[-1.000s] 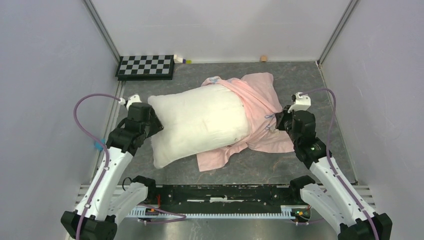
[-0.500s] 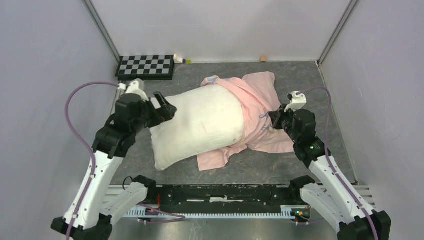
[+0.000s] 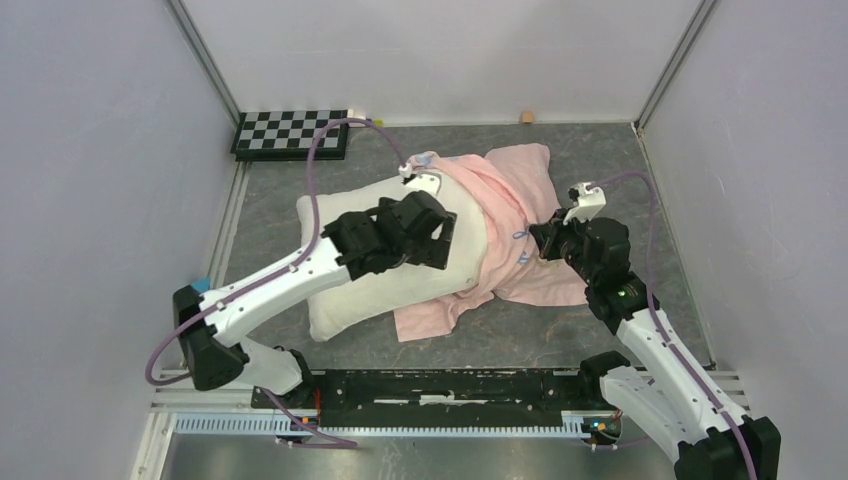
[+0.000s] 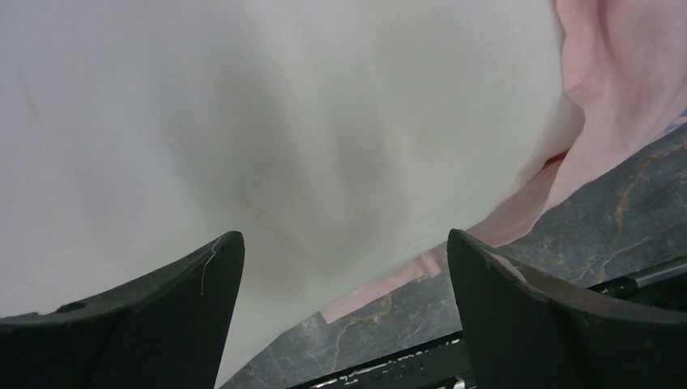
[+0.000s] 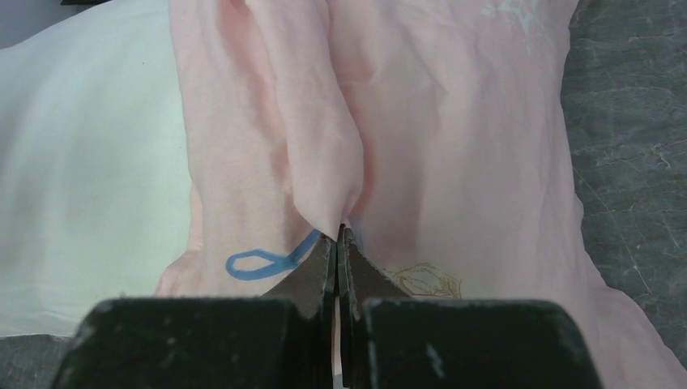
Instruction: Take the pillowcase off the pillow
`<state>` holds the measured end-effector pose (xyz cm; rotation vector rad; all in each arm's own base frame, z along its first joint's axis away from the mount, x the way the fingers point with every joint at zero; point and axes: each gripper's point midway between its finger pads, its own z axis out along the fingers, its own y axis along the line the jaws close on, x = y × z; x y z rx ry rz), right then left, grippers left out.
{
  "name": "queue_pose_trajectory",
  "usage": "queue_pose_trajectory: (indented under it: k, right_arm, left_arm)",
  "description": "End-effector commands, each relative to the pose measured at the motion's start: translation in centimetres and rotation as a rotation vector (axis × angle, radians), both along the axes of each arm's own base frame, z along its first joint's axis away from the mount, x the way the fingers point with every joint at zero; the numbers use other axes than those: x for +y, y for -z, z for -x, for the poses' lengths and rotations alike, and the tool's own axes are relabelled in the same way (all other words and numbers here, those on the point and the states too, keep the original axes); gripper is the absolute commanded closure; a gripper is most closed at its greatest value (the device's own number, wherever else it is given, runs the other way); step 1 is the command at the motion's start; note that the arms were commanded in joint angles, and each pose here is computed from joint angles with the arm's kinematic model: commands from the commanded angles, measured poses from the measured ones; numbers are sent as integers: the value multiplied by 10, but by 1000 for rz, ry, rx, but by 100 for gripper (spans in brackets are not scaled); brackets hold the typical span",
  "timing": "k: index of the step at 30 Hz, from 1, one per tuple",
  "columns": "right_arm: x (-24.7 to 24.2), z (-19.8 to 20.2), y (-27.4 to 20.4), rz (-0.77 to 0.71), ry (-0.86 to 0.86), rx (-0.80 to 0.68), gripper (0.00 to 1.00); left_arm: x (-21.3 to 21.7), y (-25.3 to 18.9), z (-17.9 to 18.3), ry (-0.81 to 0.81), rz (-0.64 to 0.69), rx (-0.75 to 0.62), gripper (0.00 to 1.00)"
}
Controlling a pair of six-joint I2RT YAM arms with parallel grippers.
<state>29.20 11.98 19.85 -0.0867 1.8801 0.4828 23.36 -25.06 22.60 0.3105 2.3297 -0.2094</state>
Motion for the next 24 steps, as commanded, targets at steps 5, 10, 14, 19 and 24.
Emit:
queue_pose_trajectory:
  k: [5,10,14,19,24]
  right_arm:
    - [2,-3,-9,3,-21,-35,100]
    - [-1,-2,-6,18,-8,-28,100]
    - [-3,-2,0,31,-2,-14,100]
    - [-11,-4,6,53,39,5,100]
    - [-39,-7,9,108,191,31,100]
  left_arm:
    - [-25,46,-34,-10,-70,71,0]
    - [-8,106,-41,-95,-6,192,0]
    - [-7,142,-33,-92,92,273,6]
    - [0,150,-31,-117,140,267,73]
    - [29,117,-44,-230,249,171,98]
